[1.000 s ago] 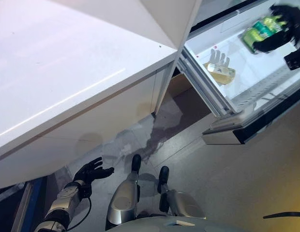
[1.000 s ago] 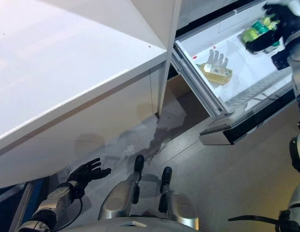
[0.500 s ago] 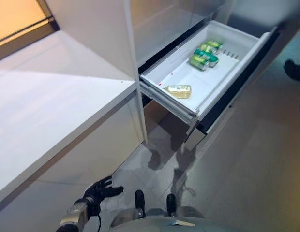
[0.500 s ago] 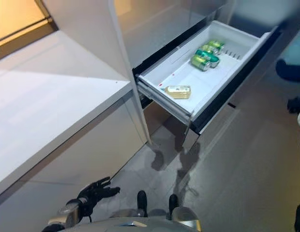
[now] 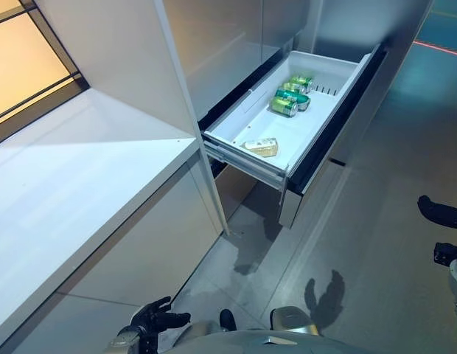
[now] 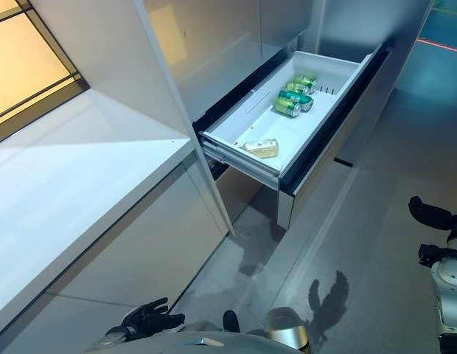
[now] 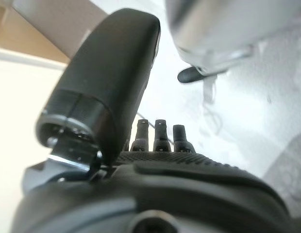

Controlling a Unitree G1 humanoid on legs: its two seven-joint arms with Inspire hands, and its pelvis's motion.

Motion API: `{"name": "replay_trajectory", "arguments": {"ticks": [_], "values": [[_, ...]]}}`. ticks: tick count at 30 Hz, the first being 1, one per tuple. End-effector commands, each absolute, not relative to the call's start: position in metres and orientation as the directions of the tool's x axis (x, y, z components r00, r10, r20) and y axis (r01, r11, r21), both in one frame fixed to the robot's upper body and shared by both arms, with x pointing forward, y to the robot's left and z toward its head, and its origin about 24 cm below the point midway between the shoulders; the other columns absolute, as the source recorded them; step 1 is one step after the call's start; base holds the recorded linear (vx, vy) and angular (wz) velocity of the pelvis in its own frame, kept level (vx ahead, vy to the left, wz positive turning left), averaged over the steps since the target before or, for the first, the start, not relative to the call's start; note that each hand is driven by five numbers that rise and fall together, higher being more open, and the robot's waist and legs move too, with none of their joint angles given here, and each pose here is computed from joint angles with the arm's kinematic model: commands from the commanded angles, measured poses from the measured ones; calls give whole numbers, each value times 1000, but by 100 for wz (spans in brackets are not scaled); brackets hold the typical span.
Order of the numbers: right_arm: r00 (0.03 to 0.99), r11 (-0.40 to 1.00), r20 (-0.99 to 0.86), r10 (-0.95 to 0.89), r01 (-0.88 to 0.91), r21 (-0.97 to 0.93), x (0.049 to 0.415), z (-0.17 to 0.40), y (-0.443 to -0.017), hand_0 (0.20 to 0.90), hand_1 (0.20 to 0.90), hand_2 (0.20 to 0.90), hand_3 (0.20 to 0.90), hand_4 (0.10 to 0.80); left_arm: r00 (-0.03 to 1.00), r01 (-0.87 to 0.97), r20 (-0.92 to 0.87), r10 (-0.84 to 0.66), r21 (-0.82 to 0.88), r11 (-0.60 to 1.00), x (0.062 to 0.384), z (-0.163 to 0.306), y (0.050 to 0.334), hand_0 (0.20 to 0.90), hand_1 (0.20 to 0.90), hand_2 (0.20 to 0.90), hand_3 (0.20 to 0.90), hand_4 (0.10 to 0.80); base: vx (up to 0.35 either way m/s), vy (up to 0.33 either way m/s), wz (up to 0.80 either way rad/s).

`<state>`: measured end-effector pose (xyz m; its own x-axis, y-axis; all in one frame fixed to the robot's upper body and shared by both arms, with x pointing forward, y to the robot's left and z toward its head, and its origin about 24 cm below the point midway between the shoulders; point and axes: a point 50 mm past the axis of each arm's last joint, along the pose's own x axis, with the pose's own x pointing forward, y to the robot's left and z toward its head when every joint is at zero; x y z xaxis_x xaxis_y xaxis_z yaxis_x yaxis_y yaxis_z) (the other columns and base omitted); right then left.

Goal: Put drinks into fridge and close the fridge

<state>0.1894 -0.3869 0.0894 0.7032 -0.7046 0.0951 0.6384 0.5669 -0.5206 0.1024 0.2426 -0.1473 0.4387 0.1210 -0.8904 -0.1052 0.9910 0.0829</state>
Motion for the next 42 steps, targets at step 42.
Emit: {"name": "replay_trajectory", "arguments": {"ticks": [42], "values": [[837,916,526,148,84,-393,373,277,-159,900,900,900,900,800,638,-128,-743,203,158,979,211,-103,243,900,900,900,900,800,-38,18,2]]}}
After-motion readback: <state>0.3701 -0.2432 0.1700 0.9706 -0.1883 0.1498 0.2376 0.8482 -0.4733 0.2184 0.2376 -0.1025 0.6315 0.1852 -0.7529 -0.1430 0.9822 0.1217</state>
